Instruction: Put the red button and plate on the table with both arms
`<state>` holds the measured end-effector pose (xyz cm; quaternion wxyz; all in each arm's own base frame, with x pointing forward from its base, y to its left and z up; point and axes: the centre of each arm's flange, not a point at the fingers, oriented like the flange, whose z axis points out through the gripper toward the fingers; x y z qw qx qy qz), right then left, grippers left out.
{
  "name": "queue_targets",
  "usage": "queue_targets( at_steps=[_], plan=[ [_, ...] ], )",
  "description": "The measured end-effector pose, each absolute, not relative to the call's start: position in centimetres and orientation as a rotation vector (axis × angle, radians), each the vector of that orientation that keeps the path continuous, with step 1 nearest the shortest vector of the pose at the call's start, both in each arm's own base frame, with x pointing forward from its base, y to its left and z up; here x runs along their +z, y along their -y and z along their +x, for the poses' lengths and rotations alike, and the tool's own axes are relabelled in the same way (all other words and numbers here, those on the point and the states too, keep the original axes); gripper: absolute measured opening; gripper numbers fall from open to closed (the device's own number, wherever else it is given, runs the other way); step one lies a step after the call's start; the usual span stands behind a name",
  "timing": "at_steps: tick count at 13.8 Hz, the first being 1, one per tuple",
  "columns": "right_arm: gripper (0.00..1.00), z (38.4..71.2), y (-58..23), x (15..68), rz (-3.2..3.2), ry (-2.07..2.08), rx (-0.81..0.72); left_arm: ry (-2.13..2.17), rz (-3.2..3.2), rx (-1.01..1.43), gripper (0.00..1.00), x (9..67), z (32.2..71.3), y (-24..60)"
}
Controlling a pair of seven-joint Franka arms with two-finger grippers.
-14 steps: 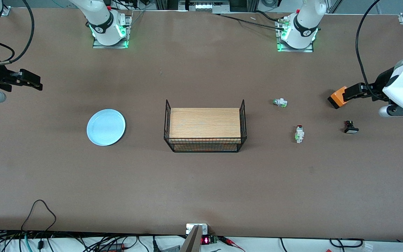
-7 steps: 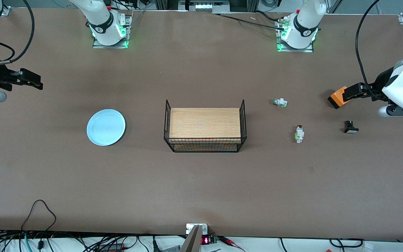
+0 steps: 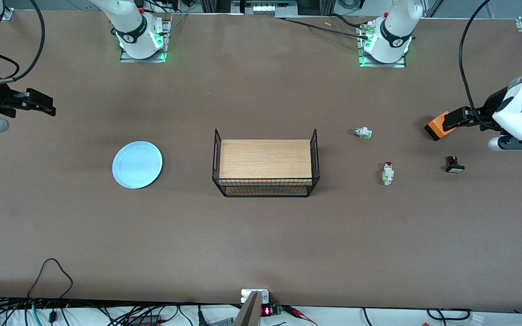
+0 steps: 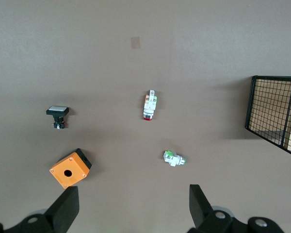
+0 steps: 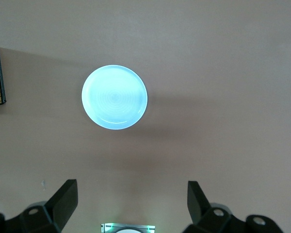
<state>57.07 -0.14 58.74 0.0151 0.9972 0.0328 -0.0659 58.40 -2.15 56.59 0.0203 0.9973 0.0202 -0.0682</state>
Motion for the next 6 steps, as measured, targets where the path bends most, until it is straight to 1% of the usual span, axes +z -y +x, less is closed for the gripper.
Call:
queue_targets(
  at_steps=[6],
  plan=[
    [1.0,57.0,-3.7,58.7,3.094,-0.028,-0.2,-0.061,3.093,-0.212,1.0,56.6,58.4,2.2]
  ],
)
